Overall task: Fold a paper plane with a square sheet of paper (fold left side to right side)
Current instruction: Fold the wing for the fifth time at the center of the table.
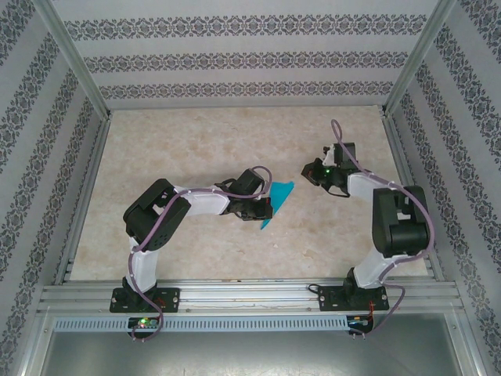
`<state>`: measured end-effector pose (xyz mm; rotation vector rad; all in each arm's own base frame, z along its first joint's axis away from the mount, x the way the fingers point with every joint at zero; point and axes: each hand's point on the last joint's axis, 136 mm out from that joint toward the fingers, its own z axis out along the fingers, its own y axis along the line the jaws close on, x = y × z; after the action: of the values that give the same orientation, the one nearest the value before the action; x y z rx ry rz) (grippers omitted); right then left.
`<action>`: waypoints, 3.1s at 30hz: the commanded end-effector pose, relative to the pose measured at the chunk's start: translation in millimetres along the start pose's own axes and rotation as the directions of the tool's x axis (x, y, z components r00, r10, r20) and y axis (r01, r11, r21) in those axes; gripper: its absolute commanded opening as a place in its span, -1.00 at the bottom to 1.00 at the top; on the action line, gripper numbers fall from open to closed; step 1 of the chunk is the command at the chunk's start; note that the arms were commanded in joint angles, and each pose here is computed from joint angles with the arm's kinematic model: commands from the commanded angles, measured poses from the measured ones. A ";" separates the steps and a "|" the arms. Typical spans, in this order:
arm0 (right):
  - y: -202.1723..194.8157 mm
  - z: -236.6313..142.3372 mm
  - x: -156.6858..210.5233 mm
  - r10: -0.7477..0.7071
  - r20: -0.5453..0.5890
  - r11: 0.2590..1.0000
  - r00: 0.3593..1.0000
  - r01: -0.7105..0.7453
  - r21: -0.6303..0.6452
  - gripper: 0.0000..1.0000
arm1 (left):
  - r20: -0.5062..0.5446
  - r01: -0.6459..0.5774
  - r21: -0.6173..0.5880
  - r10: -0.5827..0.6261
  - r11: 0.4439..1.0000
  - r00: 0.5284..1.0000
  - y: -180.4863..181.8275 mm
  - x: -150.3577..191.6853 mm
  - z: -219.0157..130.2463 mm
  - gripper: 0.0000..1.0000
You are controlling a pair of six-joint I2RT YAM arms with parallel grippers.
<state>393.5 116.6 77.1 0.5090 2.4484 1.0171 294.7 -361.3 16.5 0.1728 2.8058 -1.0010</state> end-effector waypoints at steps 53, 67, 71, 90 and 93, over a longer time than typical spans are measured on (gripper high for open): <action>-63.1 52.1 156.8 0.051 -0.333 0.970 0.941 0.033 0.239 -1.00 | -0.125 0.073 0.100 -0.061 0.992 0.990 -28.3 33.9 -34.2 -0.96; -69.5 51.9 160.5 0.042 -0.351 0.962 0.935 0.057 0.266 -1.00 | -0.123 0.088 0.084 -0.078 0.993 0.989 -19.7 28.5 -17.6 -0.98; -69.7 52.0 161.0 0.042 -0.354 0.962 0.934 0.058 0.267 -1.00 | -0.128 0.095 0.084 -0.084 0.992 0.988 -17.4 29.4 -13.8 -0.98; -72.5 51.6 163.1 0.043 -0.363 0.955 0.931 0.068 0.288 -1.00 | -0.152 0.128 0.090 -0.113 0.988 0.982 -7.5 39.2 -3.9 -1.00; -72.4 51.4 163.0 0.042 -0.365 0.954 0.930 0.071 0.290 -1.00 | -0.154 0.130 0.076 -0.117 0.989 0.981 -3.5 41.4 -3.4 -1.00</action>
<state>316.5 208.4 12.1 0.3077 2.7198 1.0921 260.3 -361.9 26.2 0.1018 2.9027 -1.1924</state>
